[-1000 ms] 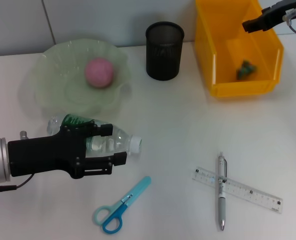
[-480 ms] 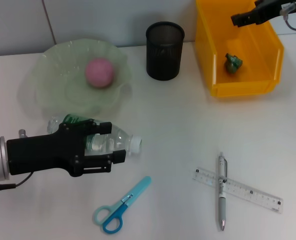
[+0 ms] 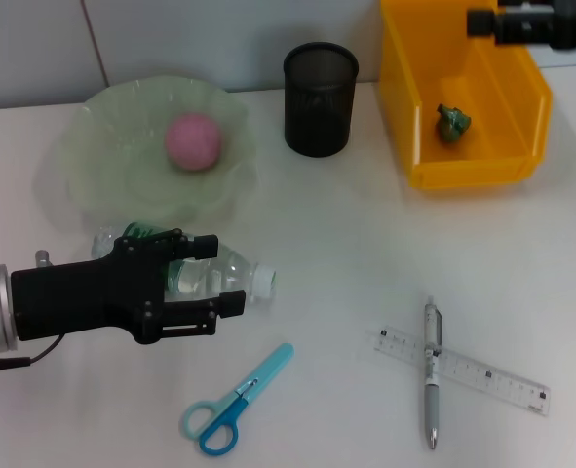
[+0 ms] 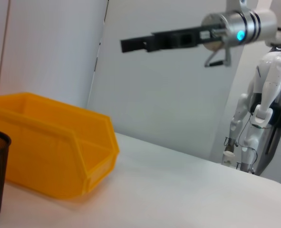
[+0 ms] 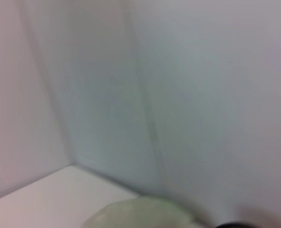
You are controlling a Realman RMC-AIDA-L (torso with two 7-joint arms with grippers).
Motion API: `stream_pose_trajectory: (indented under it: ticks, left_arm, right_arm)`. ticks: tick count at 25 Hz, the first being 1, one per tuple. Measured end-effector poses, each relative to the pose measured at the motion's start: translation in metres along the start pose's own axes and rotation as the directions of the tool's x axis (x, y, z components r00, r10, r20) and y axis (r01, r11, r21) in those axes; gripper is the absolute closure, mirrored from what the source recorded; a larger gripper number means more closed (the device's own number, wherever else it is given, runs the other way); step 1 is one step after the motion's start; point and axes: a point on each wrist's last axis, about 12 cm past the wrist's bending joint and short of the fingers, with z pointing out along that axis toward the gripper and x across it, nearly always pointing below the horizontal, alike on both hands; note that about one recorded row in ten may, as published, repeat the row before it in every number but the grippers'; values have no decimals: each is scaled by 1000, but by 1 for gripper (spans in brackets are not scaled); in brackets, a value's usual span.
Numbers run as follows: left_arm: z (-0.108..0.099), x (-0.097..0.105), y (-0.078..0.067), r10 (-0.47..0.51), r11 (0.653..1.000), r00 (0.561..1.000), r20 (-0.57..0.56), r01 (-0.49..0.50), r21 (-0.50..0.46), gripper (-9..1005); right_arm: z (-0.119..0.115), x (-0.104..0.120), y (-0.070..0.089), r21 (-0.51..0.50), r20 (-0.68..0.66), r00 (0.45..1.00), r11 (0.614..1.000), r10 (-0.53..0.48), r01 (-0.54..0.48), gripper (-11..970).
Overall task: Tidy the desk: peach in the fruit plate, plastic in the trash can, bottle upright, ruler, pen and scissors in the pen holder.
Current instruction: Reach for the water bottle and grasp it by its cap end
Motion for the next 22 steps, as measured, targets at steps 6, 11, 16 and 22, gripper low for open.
stream_pose_trajectory:
  ticks: [6, 11, 16, 22]
  left_arm:
    - [1, -2, 0, 0, 1000, 1000, 5, 0, 4, 163]
    - [-2, -1, 1, -6, 1000, 1000, 8, 6, -5, 164]
    - [-1, -1, 2, 3, 1000, 1000, -6, -3, -4, 164]
    - [3, -6, 6, 14, 1000, 999, -30, -14, -3, 164]
  right_arm:
    - [-12, 36, 12, -164, -43, 999, 986, 12, -18, 199]
    - [-18, 64, 21, -270, -84, 996, 962, 11, -33, 199]
    - [-15, 88, 27, -324, -169, 986, 944, 4, -60, 200]
    - [-4, 105, 32, -337, -245, 969, 940, -30, -56, 201]
